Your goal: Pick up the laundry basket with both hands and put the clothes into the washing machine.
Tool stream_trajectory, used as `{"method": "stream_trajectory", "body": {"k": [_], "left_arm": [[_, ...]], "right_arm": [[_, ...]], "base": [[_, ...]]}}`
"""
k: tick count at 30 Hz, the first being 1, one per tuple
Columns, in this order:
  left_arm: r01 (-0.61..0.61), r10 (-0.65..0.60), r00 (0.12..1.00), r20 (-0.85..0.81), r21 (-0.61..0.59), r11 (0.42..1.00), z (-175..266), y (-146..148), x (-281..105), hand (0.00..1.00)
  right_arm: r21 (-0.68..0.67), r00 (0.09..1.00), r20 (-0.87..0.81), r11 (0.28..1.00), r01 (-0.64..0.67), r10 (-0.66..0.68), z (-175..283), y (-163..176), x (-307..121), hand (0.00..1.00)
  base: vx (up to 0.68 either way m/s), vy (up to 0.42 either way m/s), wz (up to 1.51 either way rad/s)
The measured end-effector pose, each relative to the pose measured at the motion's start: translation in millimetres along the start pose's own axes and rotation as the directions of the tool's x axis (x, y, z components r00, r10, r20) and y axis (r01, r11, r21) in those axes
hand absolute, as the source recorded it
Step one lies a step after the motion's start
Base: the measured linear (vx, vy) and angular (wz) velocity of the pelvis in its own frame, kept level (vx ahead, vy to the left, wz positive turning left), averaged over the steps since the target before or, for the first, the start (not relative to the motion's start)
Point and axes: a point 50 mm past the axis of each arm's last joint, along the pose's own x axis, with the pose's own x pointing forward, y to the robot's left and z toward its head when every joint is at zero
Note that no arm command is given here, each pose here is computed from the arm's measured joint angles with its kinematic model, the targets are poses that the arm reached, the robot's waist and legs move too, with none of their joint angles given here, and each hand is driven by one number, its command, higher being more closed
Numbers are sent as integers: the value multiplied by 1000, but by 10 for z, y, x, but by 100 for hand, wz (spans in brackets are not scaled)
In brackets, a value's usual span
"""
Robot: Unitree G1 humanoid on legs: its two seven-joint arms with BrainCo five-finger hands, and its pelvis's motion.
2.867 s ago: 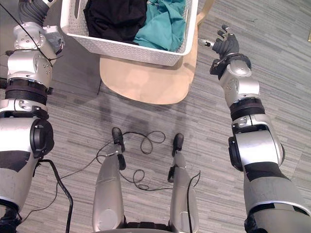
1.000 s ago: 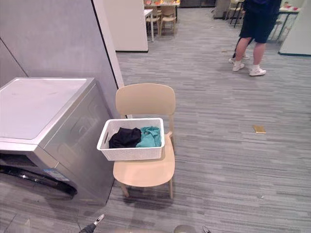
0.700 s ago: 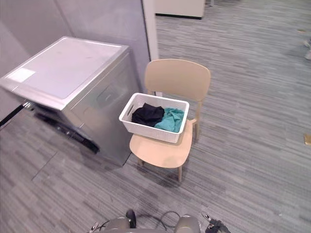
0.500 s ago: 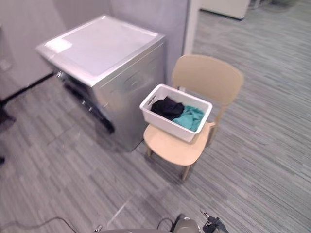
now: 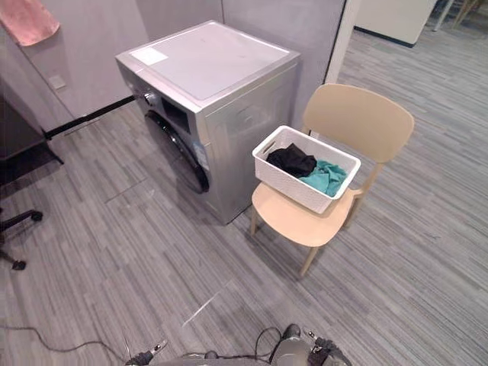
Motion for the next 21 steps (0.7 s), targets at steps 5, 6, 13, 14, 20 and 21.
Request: {"method": "stream_trajectory", "body": {"k": [5, 6, 13, 14, 20, 21], "left_arm": [[-32, 32, 999, -12, -31, 999, 11, 59, 9, 0], [-35, 34, 999, -7, -24, 999, 25, 69, 11, 0], [48, -41, 991, 130, -55, 997, 525, -260, -11, 0], [49, -40, 989, 140, -60, 997, 530, -262, -18, 0], [68, -52, 992, 111, -141, 988, 323, -354, -62, 0], [56, -42, 994, 98, -144, 988, 261, -313, -60, 0]], "right_arm": [[107, 1000, 6, 994, 13, -14, -74, -58, -22, 0], [123, 1000, 9, 992, 5, -7, -81, -28, -26, 0], [245, 993, -90, 965, 94, -74, -462, -196, -98, 0], [247, 990, -114, 963, 108, -82, -550, -232, -118, 0], [251, 997, -9, 965, 71, -71, -235, -237, -81, 0], [224, 999, 23, 974, 42, -49, -160, -167, -79, 0]], "base": [[59, -52, 90], [74, 52, 22], [170, -47, 94], [309, -176, 111], [390, -53, 4], [405, 30, -64]]}}
